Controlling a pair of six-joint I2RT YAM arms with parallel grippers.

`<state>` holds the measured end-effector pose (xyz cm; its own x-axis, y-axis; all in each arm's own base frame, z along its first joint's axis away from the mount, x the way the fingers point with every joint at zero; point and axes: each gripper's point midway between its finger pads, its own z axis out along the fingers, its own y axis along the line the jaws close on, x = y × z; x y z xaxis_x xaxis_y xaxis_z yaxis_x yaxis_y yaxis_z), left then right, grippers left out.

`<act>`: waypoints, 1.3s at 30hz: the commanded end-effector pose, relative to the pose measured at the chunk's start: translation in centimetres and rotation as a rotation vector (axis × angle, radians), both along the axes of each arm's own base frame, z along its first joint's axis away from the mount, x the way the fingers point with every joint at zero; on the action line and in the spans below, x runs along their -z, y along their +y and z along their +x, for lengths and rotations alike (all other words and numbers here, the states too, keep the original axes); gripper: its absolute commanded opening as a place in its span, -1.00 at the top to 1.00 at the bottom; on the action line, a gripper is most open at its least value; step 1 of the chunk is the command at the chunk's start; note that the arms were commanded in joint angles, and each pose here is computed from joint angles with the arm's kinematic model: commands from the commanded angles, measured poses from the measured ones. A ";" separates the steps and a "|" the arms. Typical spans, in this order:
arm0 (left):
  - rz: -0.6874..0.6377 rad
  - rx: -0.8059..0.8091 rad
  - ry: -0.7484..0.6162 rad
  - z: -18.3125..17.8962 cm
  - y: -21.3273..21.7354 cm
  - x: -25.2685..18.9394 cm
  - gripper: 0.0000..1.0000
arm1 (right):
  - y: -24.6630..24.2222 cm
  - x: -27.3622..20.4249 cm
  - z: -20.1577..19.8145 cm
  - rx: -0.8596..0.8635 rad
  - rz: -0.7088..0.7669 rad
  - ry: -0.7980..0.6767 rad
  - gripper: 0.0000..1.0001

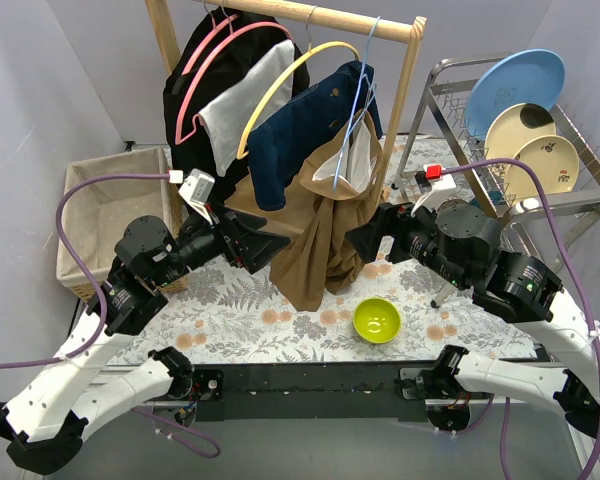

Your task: Place the skirt on the hanger

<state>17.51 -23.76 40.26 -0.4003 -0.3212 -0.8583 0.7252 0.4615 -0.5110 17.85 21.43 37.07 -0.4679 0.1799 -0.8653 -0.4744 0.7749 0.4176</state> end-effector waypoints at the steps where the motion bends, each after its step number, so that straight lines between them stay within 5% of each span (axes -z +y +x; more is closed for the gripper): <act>1: -0.005 -0.012 -0.019 -0.3 0.6 -0.5 -0.96 | 0.2 -1.7 0.2 0.005 0.049 -0.032 -0.94; 12: 0.020 -0.055 -0.028 0.0 1.3 -0.1 -0.96 | 0.4 -6.0 1.2 0.020 0.074 -0.128 -0.79; 15: 0.027 -0.064 -0.022 0.3 1.3 0.0 -0.96 | -0.7 -10.1 3.6 0.145 0.029 -0.194 -0.51; 21: 0.051 -0.065 -0.006 0.1 1.5 0.1 -0.96 | 0.0 -13.8 10.6 0.204 0.009 -0.212 -0.33; 27: 0.039 -0.074 -0.010 -0.3 2.1 -0.2 -0.96 | 2.1 -11.4 15.4 0.042 0.116 -0.109 -0.10; 32: 0.038 -0.074 -0.004 -0.6 2.3 0.0 -0.96 | 3.6 -11.2 16.8 -0.023 0.171 -0.166 -0.06; 39: 0.060 -0.086 0.014 -0.2 2.3 1.1 -0.96 | 1.5 -11.0 16.9 0.103 0.204 -0.168 -0.07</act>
